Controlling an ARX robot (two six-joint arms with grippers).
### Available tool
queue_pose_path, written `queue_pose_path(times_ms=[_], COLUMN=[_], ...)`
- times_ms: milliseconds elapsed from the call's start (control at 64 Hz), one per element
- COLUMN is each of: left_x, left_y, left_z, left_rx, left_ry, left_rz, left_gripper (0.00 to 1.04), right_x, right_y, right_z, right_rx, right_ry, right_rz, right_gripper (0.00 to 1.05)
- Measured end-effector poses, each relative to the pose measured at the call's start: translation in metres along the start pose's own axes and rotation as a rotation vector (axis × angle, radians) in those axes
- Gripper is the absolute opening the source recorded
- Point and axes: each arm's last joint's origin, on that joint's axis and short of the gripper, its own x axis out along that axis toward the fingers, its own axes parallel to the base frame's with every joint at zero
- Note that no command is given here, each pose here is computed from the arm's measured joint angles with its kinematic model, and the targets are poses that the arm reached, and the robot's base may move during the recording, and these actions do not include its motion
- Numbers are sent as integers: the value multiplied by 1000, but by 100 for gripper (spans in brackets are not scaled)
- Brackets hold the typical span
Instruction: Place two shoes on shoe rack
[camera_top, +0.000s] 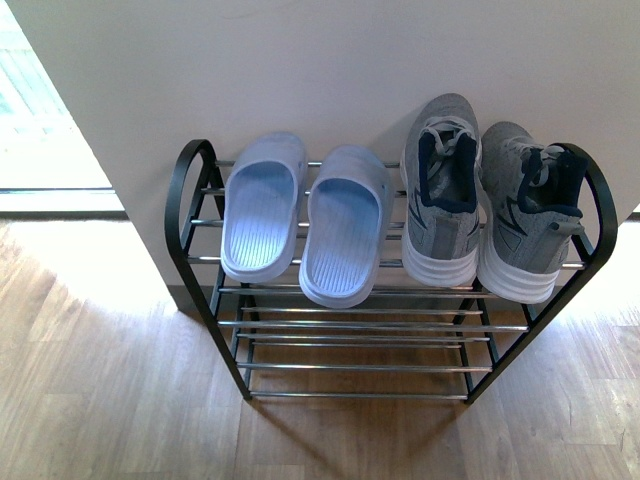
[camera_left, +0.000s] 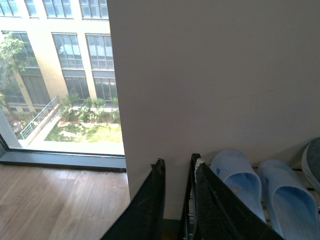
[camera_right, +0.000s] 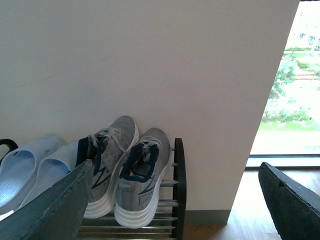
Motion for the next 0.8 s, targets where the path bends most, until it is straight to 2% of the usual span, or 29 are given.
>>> queue_pose_path(times_ms=[172,281,796], left_x=[-10,-15,-33], left_y=[9,15,15], left_z=[-6,-9,-20], left_rx=[6,7,8], left_ry=[-1,-3,-19], left_rz=[-20,10,2], left_gripper=[1,1,1], right_x=[0,0,0], right_y=[0,0,0], right_z=[0,0,0], right_rx=[0,0,0], right_ry=[0,0,0], right_rz=[0,0,0], right_gripper=[96,96,96])
